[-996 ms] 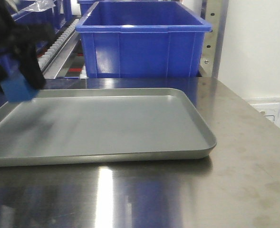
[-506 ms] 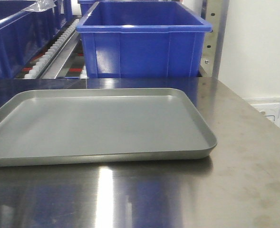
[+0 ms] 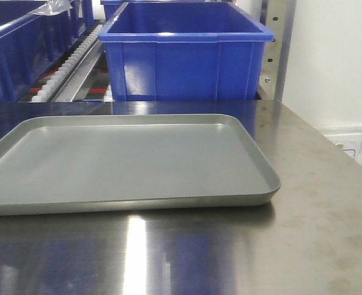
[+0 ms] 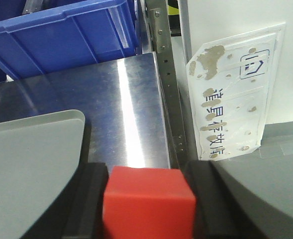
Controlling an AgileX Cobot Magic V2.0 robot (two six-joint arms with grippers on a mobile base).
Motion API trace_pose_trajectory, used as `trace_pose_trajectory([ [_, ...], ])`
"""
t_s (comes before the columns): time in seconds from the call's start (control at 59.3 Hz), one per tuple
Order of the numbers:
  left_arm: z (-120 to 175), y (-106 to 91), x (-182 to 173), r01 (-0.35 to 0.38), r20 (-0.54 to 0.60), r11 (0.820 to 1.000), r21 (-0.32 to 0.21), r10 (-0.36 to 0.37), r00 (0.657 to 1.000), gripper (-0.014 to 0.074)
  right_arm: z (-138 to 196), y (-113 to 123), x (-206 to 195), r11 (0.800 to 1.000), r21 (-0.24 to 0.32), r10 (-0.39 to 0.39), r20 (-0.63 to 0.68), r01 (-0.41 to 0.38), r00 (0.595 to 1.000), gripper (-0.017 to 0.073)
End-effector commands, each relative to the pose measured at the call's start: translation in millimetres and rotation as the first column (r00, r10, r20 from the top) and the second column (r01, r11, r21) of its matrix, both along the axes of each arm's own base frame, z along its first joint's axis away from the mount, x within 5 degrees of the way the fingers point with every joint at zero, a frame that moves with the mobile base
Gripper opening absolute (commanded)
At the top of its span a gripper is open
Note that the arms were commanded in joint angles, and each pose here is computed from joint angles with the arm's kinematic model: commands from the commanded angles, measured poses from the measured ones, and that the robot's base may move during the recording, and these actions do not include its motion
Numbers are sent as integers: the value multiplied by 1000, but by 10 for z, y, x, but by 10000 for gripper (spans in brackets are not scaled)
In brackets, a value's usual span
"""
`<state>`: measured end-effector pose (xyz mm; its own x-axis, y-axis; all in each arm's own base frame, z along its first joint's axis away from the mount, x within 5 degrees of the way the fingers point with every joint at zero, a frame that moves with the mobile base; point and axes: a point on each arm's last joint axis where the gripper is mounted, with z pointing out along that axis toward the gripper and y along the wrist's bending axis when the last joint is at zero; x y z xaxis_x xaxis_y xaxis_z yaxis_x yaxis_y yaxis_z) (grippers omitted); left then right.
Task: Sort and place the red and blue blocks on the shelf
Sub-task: 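Hold both cubes raised in the grippers above the table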
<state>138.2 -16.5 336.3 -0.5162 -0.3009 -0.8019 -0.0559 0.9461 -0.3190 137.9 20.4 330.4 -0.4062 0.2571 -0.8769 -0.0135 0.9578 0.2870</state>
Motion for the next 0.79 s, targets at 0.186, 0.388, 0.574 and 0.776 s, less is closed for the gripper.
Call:
trace_pose_trajectory([
  [0.186, 144, 55, -302, -29, 197, 999, -34, 35, 980, 128, 186, -5, 12, 1000, -5, 3, 127, -3, 992, 52],
  [0.388, 82, 72, -378, -34, 214, 999, -12, 36, 976, 128, 186, -5, 12, 1000, -5, 3, 127, -3, 992, 52],
  [0.574, 39, 92, -385, -43, 217, 999, 29, 36, 976, 128, 186, -5, 12, 1000, -5, 3, 127, -3, 992, 52],
  [0.776, 75, 109, -373, -53, 261, 996, 65, 35, 965, 128, 186, -5, 12, 1000, -5, 3, 127, -3, 992, 52],
])
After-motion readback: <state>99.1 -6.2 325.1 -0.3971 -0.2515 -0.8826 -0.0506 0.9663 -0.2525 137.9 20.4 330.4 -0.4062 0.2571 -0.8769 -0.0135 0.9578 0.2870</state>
